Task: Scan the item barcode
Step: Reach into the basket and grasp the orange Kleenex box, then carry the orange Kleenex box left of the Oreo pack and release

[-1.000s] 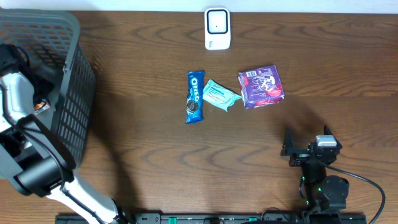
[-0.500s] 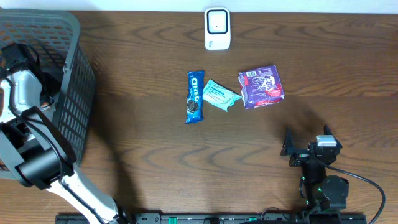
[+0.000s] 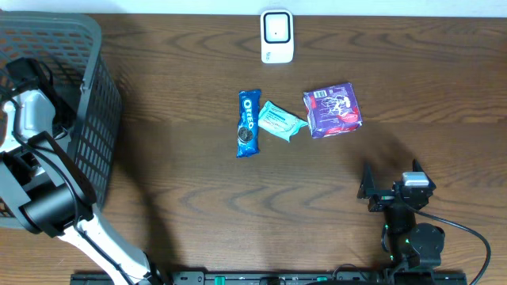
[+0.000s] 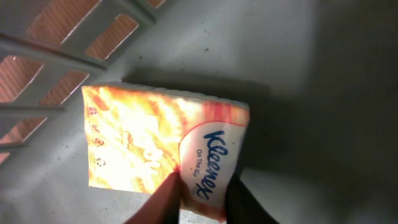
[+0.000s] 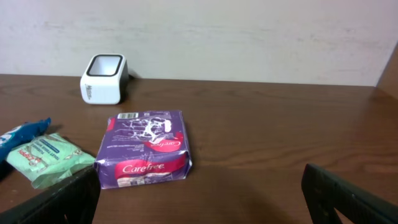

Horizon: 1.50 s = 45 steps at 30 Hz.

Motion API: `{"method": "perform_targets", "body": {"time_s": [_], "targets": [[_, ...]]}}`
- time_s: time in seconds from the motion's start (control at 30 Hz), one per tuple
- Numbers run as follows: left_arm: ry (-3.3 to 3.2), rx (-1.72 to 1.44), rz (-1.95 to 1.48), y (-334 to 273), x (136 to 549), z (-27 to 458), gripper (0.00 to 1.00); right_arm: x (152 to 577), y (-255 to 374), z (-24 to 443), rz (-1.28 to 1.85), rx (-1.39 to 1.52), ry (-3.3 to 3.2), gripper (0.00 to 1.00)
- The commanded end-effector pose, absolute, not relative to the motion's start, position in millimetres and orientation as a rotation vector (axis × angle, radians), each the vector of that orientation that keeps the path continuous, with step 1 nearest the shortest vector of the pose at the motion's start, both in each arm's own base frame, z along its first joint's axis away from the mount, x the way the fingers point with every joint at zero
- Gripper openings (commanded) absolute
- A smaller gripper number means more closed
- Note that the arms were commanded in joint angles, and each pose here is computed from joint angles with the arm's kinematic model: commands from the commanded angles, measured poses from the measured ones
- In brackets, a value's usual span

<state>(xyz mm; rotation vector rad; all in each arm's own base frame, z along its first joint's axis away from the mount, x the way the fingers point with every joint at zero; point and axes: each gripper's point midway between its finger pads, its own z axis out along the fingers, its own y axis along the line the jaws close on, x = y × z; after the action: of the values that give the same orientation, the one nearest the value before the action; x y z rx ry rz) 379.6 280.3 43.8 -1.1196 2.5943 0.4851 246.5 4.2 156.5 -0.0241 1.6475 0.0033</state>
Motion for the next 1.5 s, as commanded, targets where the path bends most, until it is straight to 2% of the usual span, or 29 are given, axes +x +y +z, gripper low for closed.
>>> {"method": "perform_targets", "body": {"time_s": [0.0,0.13,0.27,0.37,0.53,0.57,0.7,0.87,1.03,1.27,1.37,1.47], "targets": [[2.664,-1.113,0.495,278,370,27,0.07,246,3,155,-0.01,-0.03,1.652,0.99],[2.677,-1.115,0.495,274,364,37,0.07,246,3,155,-0.01,-0.029,1.652,0.99],[2.602,-1.098,0.498,274,365,77,0.07,246,3,155,-0.01,-0.029,1.652,0.99],[2.488,-1.078,0.498,272,368,126,0.07,246,3,155,-0.01,-0.03,1.652,0.99],[2.141,-1.135,0.425,259,368,232,0.07,246,3,155,-0.01,-0.03,1.652,0.99],[2.036,-1.145,0.384,251,365,264,0.07,246,3,155,-0.01,-0.03,1.652,0.99],[1.885,-0.982,0.148,205,372,337,0.07,246,3,155,-0.01,-0.03,1.652,0.99],[1.867,-0.627,-0.259,105,393,389,0.07,246,3,155,-0.01,-0.03,1.652,0.99],[1.975,-0.27,-0.373,6,410,383,0.07,246,3,155,-0.01,-0.03,1.652,0.99],[2.176,0.364,-0.363,-122,409,315,0.07,246,3,155,-0.01,-0.03,1.652,0.99],[2.269,0.558,-0.354,-154,402,275,0.07,246,3,155,-0.01,-0.03,1.652,0.99],[2.399,0.586,-0.233,-156,403,233,0.07,246,3,155,-0.01,-0.029,1.652,0.99]]}}
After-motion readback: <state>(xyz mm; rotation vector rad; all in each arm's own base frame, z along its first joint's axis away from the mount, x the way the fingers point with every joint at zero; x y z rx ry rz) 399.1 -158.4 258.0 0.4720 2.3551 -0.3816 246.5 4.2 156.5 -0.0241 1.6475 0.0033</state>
